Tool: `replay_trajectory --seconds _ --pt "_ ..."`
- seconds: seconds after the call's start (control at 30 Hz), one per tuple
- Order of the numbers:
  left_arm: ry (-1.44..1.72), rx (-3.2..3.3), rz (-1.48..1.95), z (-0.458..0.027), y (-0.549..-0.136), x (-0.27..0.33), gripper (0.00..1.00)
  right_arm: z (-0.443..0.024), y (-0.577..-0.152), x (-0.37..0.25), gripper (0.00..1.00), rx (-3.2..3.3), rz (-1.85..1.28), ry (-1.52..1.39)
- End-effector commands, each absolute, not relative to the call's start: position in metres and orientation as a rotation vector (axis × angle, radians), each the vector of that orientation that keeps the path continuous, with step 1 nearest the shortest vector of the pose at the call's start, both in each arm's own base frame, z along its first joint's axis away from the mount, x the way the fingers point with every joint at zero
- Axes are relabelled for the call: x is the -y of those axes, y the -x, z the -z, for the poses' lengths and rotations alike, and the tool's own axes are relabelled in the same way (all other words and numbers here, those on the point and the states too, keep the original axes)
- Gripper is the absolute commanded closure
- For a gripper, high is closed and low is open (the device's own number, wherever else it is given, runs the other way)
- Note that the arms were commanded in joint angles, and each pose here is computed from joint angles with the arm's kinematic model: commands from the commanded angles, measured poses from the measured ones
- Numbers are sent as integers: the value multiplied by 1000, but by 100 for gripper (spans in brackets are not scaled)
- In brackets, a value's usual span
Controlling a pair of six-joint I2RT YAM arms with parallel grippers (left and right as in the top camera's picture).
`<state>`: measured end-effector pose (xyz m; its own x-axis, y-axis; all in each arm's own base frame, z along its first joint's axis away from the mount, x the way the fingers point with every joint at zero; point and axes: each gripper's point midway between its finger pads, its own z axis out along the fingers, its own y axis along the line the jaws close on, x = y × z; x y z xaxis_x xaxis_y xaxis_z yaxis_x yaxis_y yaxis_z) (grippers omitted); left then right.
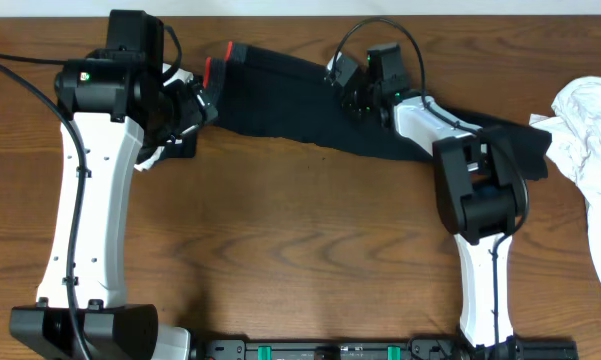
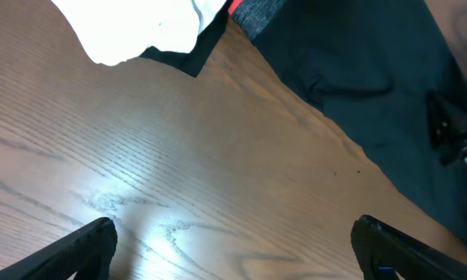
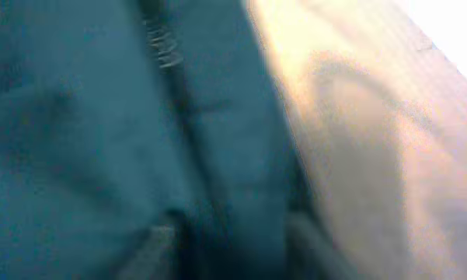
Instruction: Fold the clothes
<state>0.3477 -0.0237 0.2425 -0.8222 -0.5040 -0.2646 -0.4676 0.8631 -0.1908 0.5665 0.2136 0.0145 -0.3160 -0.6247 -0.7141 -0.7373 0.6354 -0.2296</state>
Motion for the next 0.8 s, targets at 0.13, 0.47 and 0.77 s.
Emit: replay_trajectory --seconds 0.13,0.47,0.77 --pt "730 -2722 159 -246 -348 22 2 -71 -590 -194 27 -2033 -170 824" --pt "730 -2722 159 -246 -348 22 2 -108 -543 -159 42 -2226 -179 840" --pt "730 -2722 159 -246 -348 22 2 -52 -487 -141 58 -2407 -206 1154"
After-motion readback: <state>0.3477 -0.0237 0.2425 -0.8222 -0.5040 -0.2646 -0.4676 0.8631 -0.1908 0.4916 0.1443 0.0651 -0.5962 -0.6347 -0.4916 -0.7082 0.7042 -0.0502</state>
